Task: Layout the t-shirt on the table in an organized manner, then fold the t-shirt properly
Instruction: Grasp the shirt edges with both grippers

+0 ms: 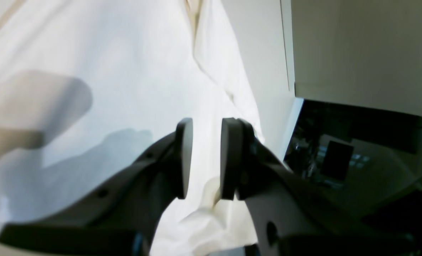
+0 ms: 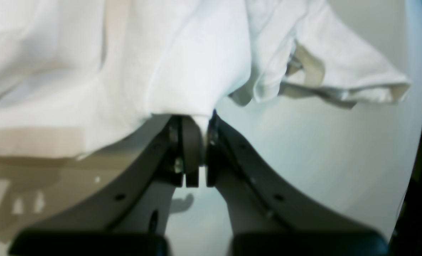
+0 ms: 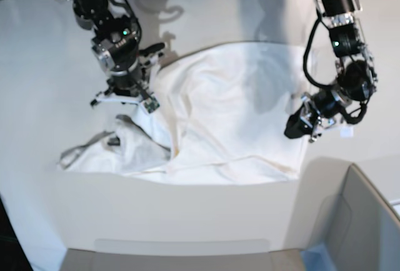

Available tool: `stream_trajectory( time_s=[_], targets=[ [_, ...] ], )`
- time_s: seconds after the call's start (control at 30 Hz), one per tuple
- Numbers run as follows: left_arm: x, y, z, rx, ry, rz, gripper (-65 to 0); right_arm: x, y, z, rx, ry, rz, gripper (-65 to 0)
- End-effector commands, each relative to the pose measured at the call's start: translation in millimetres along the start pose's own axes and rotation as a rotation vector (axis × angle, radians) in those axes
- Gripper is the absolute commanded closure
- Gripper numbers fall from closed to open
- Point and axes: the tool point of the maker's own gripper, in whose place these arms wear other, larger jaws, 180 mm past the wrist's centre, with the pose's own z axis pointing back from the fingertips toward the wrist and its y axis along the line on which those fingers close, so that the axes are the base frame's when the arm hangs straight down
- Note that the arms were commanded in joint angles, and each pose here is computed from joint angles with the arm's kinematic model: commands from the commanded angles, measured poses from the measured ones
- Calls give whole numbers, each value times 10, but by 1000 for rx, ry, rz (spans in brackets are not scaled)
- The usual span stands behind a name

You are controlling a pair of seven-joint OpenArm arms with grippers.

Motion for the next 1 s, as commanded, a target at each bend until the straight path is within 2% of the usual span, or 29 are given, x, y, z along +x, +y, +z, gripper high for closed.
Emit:
stream_trajectory(
  time_s=[0.0,0.2,0.33,0.47,0.7,0.83,0.97],
  targets=[
    [-83,-133,74,-35,44,-23,-151,62,-158,33,-43,-26,-17,0],
    [-467,128,266,32,100,-73,-151,-171,-444,198,-112,1,-138,0],
    [-590,293,365,76,108,-69,-152,-385,-419,267,-119,43,-214,0],
    [-535,449,459,122,93,-58,-154,-582,-294,296,-97,79,-226,0],
    [-563,851,674,252,62,132,-177,-617,-249,316,-101,35,-268,0],
    [-634,1090,827,309,55,177,-218,-601,-242,314,-99,31,-266,0],
    [-520,1055,1014,308,-14,158,-220,-587,-244,308,-97,28,-267,0]
  ],
)
